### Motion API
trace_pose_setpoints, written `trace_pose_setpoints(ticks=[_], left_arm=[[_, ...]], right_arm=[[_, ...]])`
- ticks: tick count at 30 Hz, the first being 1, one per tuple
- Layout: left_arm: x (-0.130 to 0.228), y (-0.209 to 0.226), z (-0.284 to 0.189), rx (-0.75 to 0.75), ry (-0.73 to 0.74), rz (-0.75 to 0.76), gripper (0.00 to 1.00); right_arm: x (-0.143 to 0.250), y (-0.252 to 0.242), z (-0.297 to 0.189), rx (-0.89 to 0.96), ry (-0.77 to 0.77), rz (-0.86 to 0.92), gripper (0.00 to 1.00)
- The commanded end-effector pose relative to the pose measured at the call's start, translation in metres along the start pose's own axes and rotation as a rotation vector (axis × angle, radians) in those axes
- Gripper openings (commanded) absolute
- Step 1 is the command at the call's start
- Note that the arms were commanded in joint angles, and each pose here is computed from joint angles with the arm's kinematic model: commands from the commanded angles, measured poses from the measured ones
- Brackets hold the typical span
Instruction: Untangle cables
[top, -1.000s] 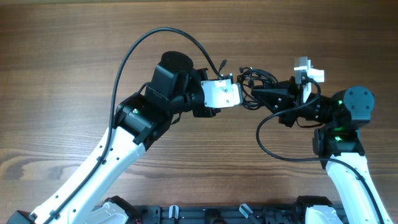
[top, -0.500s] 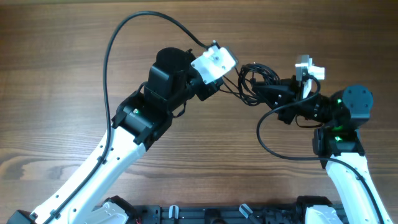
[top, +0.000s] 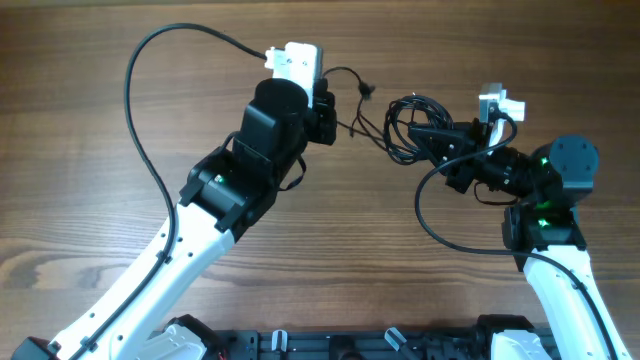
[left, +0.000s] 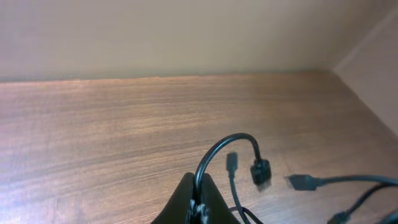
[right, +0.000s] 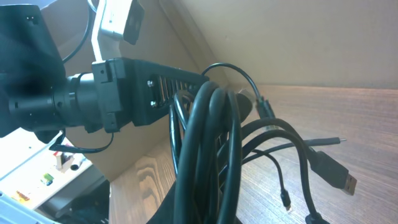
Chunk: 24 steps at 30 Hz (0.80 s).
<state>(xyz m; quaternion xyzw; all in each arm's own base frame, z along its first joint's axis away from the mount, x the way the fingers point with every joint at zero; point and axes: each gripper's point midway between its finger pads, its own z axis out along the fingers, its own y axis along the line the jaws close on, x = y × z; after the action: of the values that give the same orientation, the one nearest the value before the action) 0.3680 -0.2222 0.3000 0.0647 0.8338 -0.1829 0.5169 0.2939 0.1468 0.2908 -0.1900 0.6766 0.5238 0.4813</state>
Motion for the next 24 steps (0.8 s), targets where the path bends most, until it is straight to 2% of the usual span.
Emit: trace_pose_setpoints(ticks=[1, 2, 3, 10, 15, 20, 22, 24], left_arm=[[-0.004, 0.019, -0.001, -0.108, -0.029, -0.050, 0.20], [-0.004, 0.019, -0.001, -0.107, -0.028, -0.049, 0.71], [-0.003, 0.020, -0.001, -0.109, -0.025, -0.041, 1.00], [0.001, 0.015, 0.000, -0.080, -0.005, -0.040, 1.00], [-0.003, -0.040, -0.016, 0.238, 0.025, -0.020, 1.00], [0.026, -0.101, -0.050, 0.672, 0.087, 0.323, 1.00], [0.032, -0.111, -0.061, 0.765, 0.084, 0.387, 1.00], [0.032, -0.113, -0.062, 0.777, 0.086, 0.386, 1.00]], right_arm=[[-0.007, 0.003, -0.001, 0.004, -0.015, -0.013, 0.04], [-0.007, 0.003, -0.001, 0.004, -0.015, -0.013, 0.04], [-0.007, 0.003, -0.001, 0.004, -0.015, -0.013, 0.04], [-0.007, 0.003, -0.001, 0.004, -0.015, 0.001, 0.04], [-0.007, 0.003, -0.001, 0.003, -0.015, 0.000, 0.04], [-0.003, 0.009, -0.001, -0.028, 0.005, -0.029, 0.04], [-0.004, 0.009, -0.001, -0.030, 0.004, -0.033, 0.04], [-0.003, 0.014, -0.001, -0.056, 0.015, -0.058, 0.04]])
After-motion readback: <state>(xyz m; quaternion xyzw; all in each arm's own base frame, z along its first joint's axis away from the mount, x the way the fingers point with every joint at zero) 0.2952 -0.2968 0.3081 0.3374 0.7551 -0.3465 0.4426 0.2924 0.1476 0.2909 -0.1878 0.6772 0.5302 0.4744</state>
